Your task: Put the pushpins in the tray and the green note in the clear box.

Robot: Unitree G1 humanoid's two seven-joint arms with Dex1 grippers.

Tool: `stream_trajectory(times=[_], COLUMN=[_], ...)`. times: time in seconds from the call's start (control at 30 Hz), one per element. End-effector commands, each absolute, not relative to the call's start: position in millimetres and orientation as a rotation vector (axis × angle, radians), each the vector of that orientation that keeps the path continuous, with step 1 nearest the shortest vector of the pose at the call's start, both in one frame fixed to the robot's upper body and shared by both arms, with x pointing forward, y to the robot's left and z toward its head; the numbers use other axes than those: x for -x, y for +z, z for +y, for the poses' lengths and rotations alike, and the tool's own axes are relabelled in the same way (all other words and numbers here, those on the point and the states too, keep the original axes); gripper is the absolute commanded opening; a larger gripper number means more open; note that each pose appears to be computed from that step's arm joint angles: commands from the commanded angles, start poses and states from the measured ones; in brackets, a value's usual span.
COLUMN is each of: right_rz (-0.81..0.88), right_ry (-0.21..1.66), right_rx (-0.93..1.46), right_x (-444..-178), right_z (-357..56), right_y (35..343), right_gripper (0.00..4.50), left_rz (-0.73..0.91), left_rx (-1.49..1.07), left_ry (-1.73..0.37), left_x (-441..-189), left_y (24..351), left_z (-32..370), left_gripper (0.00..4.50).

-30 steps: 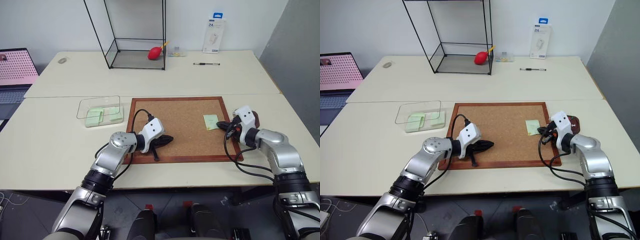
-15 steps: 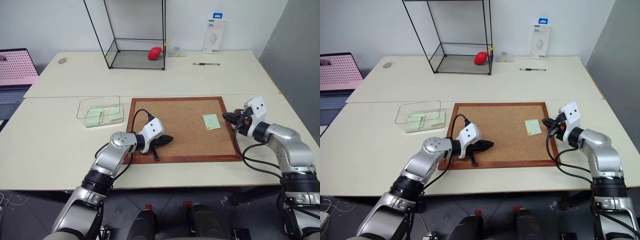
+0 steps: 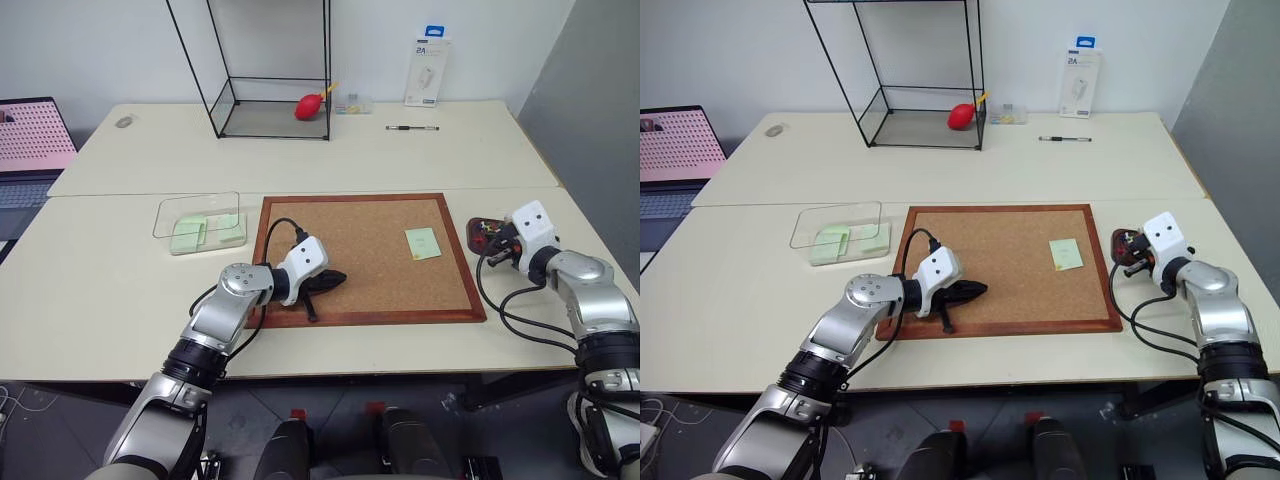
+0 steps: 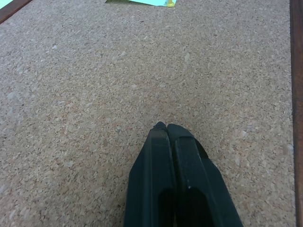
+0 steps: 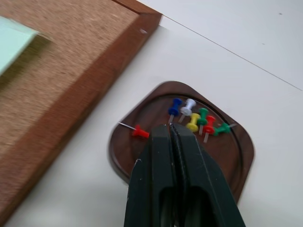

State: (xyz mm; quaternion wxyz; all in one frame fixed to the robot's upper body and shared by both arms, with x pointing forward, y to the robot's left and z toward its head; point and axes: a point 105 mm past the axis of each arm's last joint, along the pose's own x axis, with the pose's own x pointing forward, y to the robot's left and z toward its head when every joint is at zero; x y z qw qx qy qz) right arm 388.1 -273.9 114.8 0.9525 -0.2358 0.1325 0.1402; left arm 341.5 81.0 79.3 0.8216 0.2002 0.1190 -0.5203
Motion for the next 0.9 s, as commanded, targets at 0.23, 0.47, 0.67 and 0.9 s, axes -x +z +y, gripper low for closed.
stream_trajectory(times=[0.23, 0.47, 0.67, 0.9], right_rz=[0.206, 0.146, 0.069, 0.099], right_ry=[0.222, 0.178, 0.226, 0.560], right_rx=[0.526, 0.470, 0.350, 0.279], right_x=[-398, -403, -401, -370], right_z=[-284, -287, -275, -213], right_y=[136, 151, 168, 150], right_gripper=[2.12, 2.51, 2.51, 2.51], left_rz=[0.370, 0.373, 0.375, 0.375], left_rx=[-0.450, -0.449, -0.451, -0.453], left_ry=[-1.079, -1.077, -1.077, -1.078], left_x=[-337, -336, -336, -336], left_y=[52, 52, 51, 52], left_z=[93, 94, 94, 95], left_gripper=[0.00, 0.00, 0.00, 0.00])
